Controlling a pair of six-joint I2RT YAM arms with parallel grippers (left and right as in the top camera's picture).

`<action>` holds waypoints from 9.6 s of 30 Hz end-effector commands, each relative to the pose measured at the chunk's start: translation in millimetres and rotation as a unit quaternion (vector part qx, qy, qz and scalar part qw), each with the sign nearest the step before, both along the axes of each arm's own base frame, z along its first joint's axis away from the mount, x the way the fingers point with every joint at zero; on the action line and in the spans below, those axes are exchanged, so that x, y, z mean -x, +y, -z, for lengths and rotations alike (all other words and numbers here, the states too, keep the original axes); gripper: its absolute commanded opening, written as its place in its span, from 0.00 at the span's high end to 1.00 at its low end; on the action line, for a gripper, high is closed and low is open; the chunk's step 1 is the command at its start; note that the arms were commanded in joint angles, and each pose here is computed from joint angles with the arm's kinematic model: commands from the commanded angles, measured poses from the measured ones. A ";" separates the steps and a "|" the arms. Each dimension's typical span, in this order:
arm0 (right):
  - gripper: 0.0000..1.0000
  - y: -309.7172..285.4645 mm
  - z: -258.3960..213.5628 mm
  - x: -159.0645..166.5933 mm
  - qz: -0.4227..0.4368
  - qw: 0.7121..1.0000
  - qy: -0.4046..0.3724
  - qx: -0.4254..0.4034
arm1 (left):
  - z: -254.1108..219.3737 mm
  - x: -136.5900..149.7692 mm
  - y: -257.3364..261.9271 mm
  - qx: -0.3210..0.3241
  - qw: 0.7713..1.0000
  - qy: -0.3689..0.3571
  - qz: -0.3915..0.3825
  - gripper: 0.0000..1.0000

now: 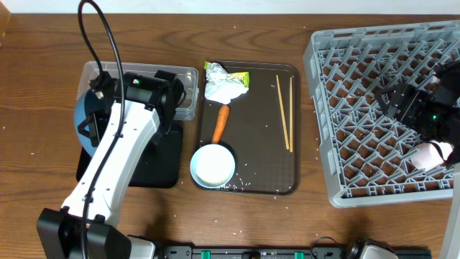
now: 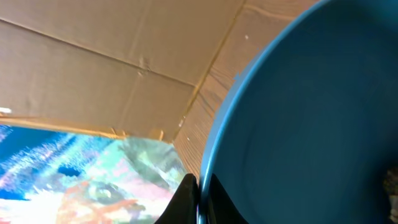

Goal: Sort waste into correct bins and load items into the dishwasher rack
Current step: 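Tilt the teal plate to dump the food scrap onto the black tray, then carry the teal plate right and grasp it with the right gripper, then place the teal plate upright into the dishwasher rack with right gripper, then reach the right gripper to the chopsticks on the brown tray, then grasp one chopstick and place it into the dishwasher rack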

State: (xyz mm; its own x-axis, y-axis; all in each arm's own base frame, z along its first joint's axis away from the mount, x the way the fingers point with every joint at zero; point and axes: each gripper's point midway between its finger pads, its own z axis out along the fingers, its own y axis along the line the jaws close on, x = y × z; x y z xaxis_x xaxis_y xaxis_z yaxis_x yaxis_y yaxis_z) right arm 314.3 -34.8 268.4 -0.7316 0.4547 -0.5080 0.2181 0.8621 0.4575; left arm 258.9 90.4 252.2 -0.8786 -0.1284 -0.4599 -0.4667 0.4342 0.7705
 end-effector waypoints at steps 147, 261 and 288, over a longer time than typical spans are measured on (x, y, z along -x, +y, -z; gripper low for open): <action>0.99 -134.1 -106.7 -63.7 0.184 0.754 -0.022 0.631 | -111.1 -22.3 -344.9 0.475 0.671 -0.135 0.553 0.10; 0.57 193.4 202.7 -79.4 -0.175 0.960 0.137 0.167 | -85.0 -9.9 -212.5 0.468 0.790 -0.121 0.377 0.01; 0.99 189.9 128.8 -76.4 -0.283 0.941 0.032 0.184 | -71.9 2.5 -200.0 0.464 0.807 -0.086 0.355 0.01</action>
State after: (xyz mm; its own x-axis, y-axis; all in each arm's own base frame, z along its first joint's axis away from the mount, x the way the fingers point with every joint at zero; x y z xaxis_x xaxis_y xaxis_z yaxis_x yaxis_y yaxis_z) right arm 384.6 166.5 82.4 -0.9148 -0.1697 -0.3664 -0.2315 0.9639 0.1318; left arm 255.7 -109.1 321.4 -0.8152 0.0360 -0.5781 0.0969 0.9925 -0.0748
